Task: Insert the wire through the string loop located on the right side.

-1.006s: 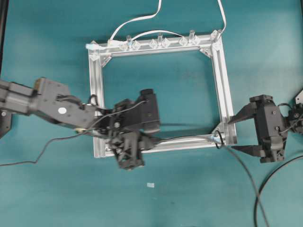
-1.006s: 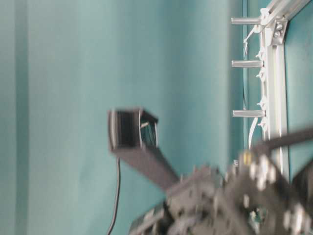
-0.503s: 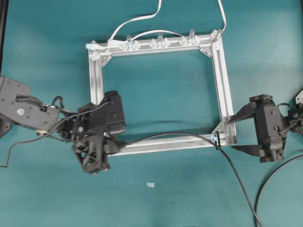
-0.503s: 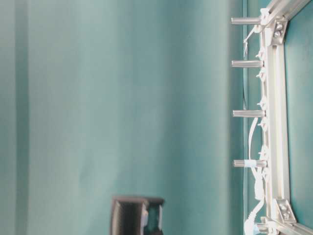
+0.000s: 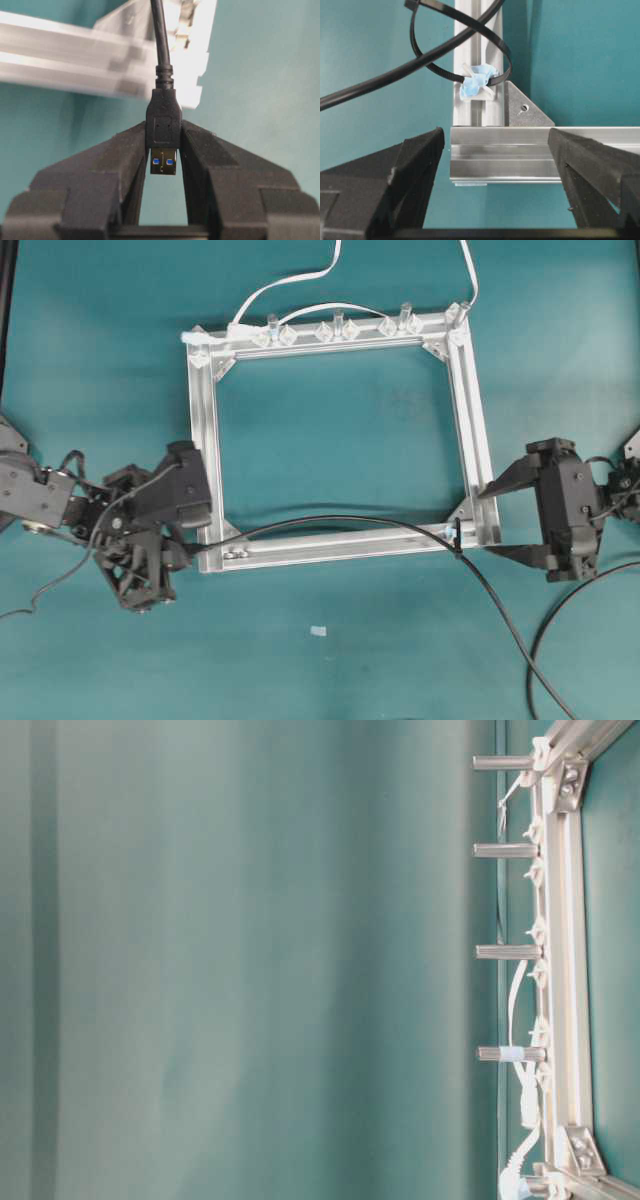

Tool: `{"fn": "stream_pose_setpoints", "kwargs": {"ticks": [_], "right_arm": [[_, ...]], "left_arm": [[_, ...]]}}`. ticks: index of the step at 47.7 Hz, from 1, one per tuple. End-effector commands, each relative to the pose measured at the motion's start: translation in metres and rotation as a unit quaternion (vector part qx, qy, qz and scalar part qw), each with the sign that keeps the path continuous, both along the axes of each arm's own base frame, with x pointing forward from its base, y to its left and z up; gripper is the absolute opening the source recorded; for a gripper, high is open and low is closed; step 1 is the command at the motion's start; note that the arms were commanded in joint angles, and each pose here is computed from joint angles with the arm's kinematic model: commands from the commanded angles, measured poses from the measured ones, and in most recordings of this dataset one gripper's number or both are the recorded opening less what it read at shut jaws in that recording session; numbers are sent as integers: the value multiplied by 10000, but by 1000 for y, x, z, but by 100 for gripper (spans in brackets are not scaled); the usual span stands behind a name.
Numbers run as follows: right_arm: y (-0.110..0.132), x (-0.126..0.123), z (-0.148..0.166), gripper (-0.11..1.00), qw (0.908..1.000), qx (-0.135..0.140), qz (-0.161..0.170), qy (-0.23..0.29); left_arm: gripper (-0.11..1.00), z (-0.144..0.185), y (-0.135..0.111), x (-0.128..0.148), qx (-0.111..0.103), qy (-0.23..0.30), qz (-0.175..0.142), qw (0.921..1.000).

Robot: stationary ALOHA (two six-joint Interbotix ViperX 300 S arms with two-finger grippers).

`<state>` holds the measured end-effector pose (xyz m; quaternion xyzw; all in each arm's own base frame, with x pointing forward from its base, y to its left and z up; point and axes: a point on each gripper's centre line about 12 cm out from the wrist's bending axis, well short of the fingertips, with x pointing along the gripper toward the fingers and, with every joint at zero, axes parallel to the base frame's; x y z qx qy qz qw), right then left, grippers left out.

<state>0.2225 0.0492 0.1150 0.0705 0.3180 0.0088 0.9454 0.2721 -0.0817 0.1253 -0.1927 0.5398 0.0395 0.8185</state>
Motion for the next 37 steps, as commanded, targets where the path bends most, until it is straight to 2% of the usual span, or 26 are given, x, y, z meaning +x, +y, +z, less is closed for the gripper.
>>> {"fn": "stream_pose_setpoints", "kwargs": {"ticks": [1,11,21,23,27,31,32,36,37], "right_arm": [[1,3,3,93,10000,-2,-1,-73],[1,4,2,93,10000,-10,-1,-52],[1,4,1,93,10000,-12,-1,-44],[1,3,1,93,10000,-12,-1,-44],[1,4,2,93,10000,-10,-1,-52],[1,4,2,93,10000,-7,-1,-59],[1,4,2,93,10000,-7,-1,-59],[1,4,2,93,10000,-7,-1,-59],[1,4,2,93,10000,-11,4,-67]], "left_arm": [[21,5,-2,-4,-61,-20,45,10000],[21,0,-2,-9,-15,207,51,9998],[21,-7,0,-15,94,696,116,9975],[29,-6,0,-14,104,693,105,9975],[56,-5,0,-13,106,668,93,9977],[76,-3,0,-13,93,624,94,9980],[76,-3,0,-14,91,617,94,9980],[59,-2,1,-14,94,583,76,9982],[59,-2,1,-14,92,576,76,9983]]}}
